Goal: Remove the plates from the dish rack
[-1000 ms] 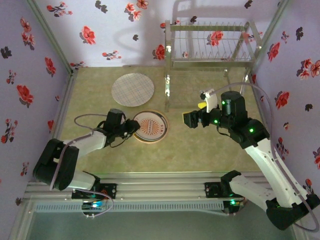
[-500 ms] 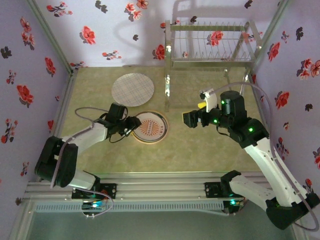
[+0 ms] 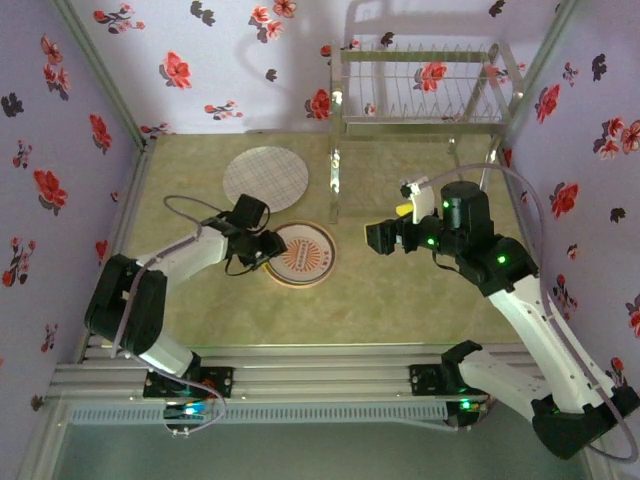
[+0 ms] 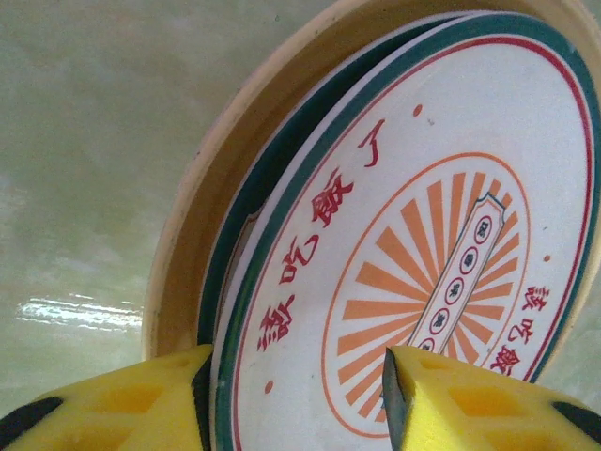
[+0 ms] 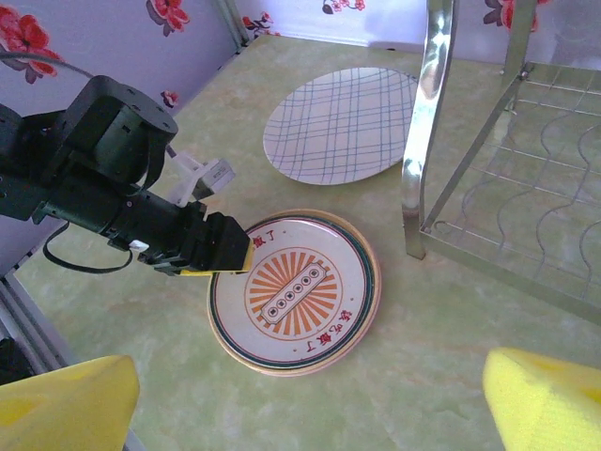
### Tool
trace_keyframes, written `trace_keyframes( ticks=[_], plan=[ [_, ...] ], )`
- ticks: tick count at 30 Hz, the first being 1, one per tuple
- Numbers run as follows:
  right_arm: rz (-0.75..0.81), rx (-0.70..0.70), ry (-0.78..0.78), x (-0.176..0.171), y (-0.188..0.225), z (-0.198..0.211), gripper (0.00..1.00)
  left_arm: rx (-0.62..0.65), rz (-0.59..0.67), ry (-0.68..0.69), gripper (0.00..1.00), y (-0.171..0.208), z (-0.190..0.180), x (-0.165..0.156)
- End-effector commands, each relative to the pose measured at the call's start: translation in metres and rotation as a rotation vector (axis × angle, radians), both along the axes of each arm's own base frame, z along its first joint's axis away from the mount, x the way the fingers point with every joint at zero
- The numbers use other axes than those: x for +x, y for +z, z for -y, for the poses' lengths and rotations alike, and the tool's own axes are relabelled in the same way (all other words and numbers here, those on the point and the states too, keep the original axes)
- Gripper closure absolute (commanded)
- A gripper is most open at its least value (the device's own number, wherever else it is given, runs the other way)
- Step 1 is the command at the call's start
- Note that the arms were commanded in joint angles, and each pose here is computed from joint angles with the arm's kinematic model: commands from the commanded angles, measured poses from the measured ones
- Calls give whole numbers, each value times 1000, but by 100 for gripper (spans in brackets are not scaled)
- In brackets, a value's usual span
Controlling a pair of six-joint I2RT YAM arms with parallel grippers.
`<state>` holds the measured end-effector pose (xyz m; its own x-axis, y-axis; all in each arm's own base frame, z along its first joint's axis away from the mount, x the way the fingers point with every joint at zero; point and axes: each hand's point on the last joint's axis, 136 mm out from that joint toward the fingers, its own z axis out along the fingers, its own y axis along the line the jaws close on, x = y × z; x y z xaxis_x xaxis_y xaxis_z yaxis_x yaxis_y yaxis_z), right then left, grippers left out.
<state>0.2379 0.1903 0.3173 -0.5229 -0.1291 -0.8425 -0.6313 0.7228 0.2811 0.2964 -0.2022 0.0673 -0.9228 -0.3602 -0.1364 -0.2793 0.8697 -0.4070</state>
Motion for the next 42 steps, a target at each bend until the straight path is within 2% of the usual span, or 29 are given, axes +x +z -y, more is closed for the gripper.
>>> trace_keyframes(
  ticks=[1,7,15,18,19,21,22,25,30,34,37,40,42],
  plan=[
    [21,15,-12,0,9,0,5,120,-45,-29,49,-5,-13,-10],
    [23,-1,-35,4,8,3,5,215,-38,-38,41,7,-21,-10],
    [34,-36,-123,14,8,16,5,261,-8,-52,31,27,-26,-10],
    [75,-82,-256,25,15,38,4,294,17,-45,26,42,-34,-10],
    [94,-101,-338,31,18,52,1,305,38,-37,23,51,-39,-10],
    [113,-155,-522,39,23,84,1,297,90,-4,16,71,-48,-6],
    [109,-188,-624,41,21,104,1,277,128,18,1,83,-53,-4],
    [65,-262,-856,36,8,152,1,186,239,102,0,114,-71,3],
    [91,-280,-868,19,-11,166,1,130,359,253,0,139,-111,7],
    [233,-318,-1170,8,-28,218,1,281,475,361,0,151,-153,1],
    [255,-427,-1184,18,-71,228,1,498,518,516,0,153,-199,-11],
    [170,-489,-1114,36,-124,227,1,673,566,408,0,145,-212,-2],
    [168,-498,-1084,48,-145,225,1,764,618,247,0,131,-208,10]
  ],
)
